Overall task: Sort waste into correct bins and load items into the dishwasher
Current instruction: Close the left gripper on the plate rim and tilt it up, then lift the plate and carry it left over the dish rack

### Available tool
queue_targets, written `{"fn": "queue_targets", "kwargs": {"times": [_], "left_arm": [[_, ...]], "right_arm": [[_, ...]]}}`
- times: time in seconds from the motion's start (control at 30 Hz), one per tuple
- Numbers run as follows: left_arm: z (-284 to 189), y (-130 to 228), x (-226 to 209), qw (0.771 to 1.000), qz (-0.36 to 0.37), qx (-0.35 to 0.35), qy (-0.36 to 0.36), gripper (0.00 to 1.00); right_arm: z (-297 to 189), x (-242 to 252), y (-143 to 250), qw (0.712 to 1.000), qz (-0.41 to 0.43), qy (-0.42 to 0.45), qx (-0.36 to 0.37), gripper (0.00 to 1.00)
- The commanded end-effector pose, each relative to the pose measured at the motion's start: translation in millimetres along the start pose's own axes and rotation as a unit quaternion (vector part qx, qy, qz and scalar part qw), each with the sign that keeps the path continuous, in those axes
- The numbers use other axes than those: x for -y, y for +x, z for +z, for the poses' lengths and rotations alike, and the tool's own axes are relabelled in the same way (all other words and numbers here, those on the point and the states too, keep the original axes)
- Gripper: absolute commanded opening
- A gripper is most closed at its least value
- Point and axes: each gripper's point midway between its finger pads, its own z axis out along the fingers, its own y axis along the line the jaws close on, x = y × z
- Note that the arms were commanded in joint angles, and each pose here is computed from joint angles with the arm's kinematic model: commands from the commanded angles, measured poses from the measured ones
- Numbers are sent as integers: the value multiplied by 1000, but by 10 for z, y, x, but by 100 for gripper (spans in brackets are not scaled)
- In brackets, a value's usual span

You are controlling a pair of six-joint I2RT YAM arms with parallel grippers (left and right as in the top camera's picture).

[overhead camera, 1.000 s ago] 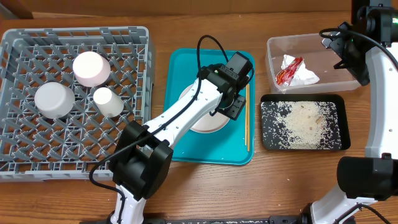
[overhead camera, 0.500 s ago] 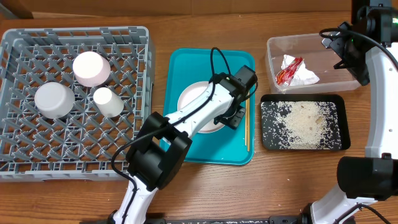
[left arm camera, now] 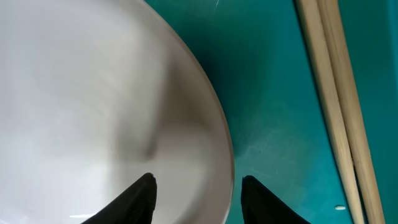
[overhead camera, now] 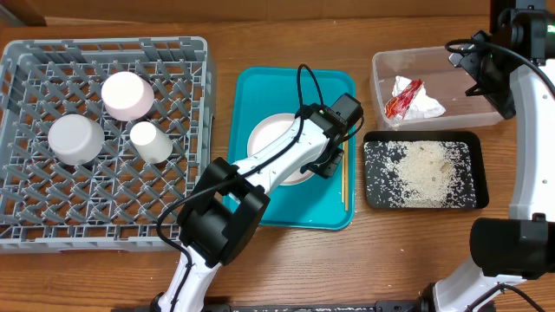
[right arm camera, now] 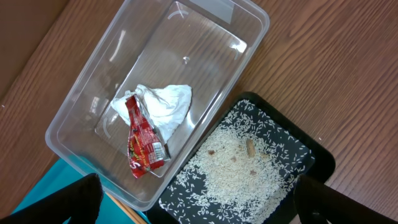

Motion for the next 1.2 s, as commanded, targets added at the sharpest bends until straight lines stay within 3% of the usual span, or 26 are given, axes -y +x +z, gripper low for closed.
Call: {"fn": "queue_targets", "kwargs": {"times": [0.0,0.4,0.5,0.53,0.83,1.17], "left_arm": [[122,61,22,1000,0,-15,-9,45],[203,148,90,999,6,-35,-3,26],[193,175,54,999,3,-42,-6,6],[176,187,36,999,2,-47,-7,4],[-205,56,-136,998,-38,-56,-3,4],[-1140,-405,-393,988,-86,-7,126,4]], "right_arm": [[-32,-1,-22,1000,-2,-1,8,100],[-32,0,-22,1000,-2,-1,9,100],[-32,-1,-21,1000,-2,-1,9,100],[-32,-2,-21,1000,-2,-1,9,100],[-32,-1,-22,1000,-2,-1,9,100],[-32,-1,-22,1000,-2,-1,9,100]]}}
